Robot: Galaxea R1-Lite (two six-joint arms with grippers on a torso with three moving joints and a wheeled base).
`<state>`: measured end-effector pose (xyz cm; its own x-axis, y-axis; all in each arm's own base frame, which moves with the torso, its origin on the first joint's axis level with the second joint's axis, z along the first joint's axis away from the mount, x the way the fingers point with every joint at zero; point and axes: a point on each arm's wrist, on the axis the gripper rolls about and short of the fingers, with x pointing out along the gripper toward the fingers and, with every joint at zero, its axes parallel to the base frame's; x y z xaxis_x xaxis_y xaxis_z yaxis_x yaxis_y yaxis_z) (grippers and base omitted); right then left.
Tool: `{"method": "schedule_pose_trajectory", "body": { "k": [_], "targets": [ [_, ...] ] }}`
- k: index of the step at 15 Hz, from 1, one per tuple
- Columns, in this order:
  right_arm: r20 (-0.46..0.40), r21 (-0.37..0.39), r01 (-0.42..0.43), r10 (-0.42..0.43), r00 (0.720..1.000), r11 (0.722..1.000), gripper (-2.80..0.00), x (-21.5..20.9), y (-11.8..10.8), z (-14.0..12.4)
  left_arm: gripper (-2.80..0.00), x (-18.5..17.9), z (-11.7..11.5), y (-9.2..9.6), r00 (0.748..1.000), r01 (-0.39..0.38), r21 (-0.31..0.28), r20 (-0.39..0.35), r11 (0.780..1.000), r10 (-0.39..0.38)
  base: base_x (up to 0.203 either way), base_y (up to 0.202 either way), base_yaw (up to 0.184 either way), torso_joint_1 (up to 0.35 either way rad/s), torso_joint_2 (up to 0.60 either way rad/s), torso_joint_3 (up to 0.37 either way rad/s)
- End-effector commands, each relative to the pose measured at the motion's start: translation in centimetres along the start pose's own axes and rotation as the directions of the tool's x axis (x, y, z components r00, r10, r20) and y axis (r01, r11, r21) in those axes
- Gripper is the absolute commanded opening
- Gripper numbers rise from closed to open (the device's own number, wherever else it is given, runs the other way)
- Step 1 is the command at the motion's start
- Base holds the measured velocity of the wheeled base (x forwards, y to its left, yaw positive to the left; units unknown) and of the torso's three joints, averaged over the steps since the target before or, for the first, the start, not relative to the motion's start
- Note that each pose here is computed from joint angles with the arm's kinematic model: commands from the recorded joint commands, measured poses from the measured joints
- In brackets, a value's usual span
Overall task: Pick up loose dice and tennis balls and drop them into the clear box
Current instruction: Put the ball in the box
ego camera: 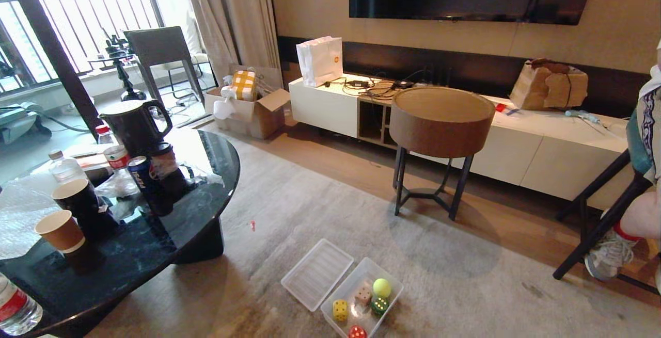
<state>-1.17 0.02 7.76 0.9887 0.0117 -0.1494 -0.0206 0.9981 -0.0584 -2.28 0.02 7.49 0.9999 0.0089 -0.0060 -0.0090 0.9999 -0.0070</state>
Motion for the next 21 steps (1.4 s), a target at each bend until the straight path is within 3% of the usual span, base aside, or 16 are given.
{"method": "schedule_pose_trajectory", "body": {
  "k": [1,21],
  "targets": [
    [-0.005,-0.001,-0.001,0.001,1.000,1.000,-2.80,0.03,0.01,-0.09,-2.80,0.00,0.00,0.00,1.000,0.000,-0.001,0.000,1.000,0.000,0.000,0.000,0.000,0.006,0.00,-0.193],
    [-0.005,-0.001,-0.001,0.001,1.000,1.000,-2.80,0.03,0.01,-0.09,-2.80,0.00,0.00,0.00,1.000,0.000,-0.001,0.000,1.000,0.000,0.000,0.000,0.000,0.002,0.00,-0.197]
  ]
}}
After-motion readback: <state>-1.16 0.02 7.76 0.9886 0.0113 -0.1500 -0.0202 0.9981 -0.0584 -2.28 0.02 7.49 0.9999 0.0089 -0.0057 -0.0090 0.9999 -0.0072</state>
